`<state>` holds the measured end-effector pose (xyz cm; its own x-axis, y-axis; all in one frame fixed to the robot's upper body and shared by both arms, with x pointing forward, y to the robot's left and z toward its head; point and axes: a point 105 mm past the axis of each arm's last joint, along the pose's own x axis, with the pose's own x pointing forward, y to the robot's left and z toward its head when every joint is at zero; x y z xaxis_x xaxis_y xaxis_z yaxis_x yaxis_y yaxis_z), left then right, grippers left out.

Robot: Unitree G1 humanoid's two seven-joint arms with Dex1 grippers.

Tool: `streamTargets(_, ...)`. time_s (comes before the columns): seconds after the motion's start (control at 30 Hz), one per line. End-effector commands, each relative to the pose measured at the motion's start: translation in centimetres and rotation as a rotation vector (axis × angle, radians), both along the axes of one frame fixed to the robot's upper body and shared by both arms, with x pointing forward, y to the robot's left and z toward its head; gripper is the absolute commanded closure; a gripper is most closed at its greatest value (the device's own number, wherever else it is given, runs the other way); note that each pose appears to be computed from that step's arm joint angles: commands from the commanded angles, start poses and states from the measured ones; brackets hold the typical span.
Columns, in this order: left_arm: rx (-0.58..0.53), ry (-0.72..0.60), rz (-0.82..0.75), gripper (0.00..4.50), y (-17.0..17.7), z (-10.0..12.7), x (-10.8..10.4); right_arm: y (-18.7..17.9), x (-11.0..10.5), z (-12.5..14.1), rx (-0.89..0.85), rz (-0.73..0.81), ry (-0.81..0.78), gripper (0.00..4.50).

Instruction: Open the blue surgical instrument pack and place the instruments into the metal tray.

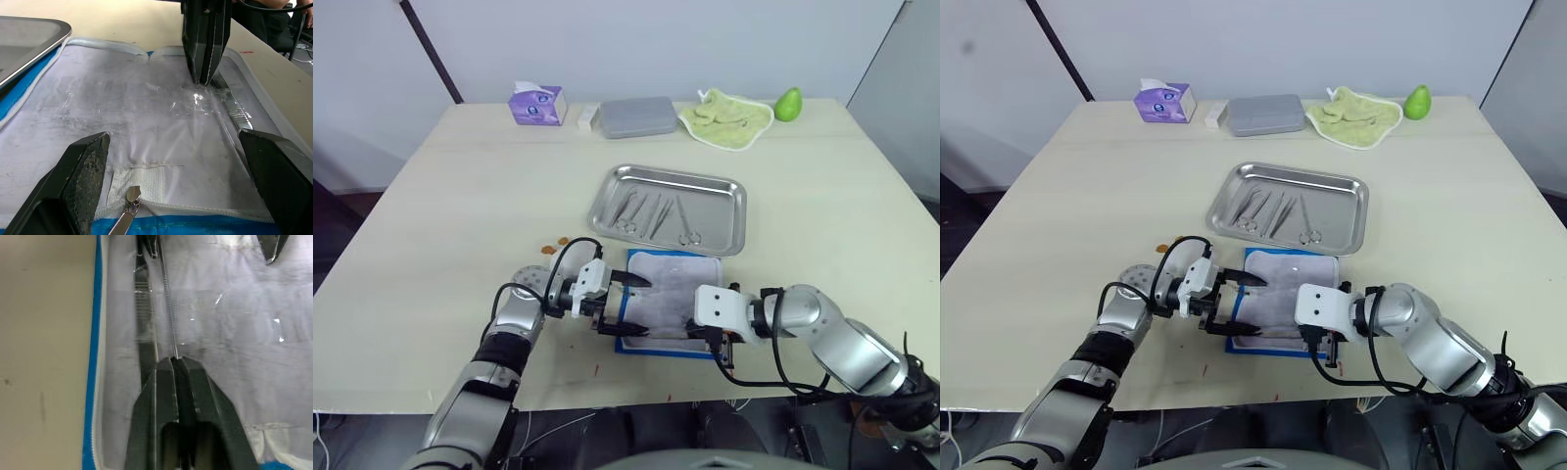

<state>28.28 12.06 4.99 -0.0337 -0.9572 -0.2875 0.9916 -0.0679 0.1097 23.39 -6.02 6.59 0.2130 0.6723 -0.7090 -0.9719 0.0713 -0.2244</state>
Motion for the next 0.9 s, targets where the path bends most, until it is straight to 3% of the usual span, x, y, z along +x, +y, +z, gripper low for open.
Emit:
streamTargets(0.03,0.06,0.104,-0.021,0.0,0.2,-2.5,-1.6,-2.0,-0.6,-3.9,-0.138,-0.089,0.121,4.43)
streamTargets(0.5,0.06,0.103,-0.018,0.0,0.1,-2.6,-1.4,-2.0,0.8,0.2,-0.06,-0.193,0.044,4.43)
streamTargets(0.9,0.063,0.101,-0.016,0.0,0.2,-2.8,-1.6,-2.2,0.8,1.8,-0.019,-0.225,0.046,4.43)
